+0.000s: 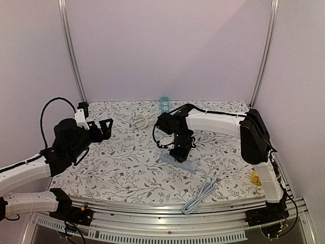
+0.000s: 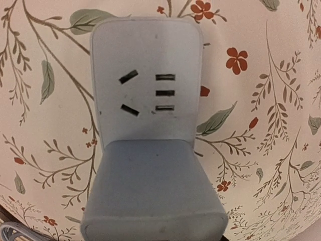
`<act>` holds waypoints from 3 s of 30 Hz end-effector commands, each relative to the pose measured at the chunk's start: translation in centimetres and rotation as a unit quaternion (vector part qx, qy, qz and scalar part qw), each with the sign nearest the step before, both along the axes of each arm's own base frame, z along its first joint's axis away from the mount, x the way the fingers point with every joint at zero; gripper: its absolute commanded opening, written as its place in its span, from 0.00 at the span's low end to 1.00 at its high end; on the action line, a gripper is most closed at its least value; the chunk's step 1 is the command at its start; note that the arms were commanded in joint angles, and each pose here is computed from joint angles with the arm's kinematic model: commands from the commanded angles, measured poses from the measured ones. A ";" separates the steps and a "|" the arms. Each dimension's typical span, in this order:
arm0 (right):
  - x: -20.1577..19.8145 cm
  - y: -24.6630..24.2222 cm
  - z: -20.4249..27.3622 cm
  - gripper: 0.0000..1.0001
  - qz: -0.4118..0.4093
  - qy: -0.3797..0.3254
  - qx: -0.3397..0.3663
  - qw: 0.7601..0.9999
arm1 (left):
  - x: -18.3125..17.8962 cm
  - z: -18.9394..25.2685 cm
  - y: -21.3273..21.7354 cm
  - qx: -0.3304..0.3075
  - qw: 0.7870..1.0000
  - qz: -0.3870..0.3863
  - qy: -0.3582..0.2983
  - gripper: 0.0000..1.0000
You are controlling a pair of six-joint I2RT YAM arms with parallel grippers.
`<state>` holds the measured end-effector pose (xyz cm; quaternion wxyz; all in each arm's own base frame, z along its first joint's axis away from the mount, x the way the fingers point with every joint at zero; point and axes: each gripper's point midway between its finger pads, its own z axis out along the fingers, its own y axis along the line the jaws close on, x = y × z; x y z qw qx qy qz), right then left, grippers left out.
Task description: Insert the plug
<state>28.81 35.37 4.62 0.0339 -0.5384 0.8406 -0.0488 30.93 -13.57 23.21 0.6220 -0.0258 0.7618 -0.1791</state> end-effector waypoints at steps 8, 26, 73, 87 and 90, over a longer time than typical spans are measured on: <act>2.9 2.2 -1.6 0.61 -0.028 -0.092 0.060 0.994 | -0.4 -0.2 0.9 0.006 1.000 0.007 0.003 0.99; 3.7 0.1 9.4 0.99 -0.058 -0.194 0.165 0.965 | -0.1 -0.5 0.3 0.009 1.000 -0.002 0.012 0.99; 0.9 -2.2 -2.6 0.85 -0.065 -0.112 0.223 0.966 | 23.7 -20.4 -9.1 0.185 0.914 -0.117 0.342 0.92; 1.8 -2.4 -2.9 0.44 -0.076 -0.112 0.224 0.965 | 23.2 -20.2 -10.1 0.169 0.915 -0.142 0.339 0.20; 2.6 -3.1 -2.8 0.43 -0.093 -0.118 0.224 0.963 | 22.5 -18.9 -10.3 0.161 0.920 -0.147 0.327 0.13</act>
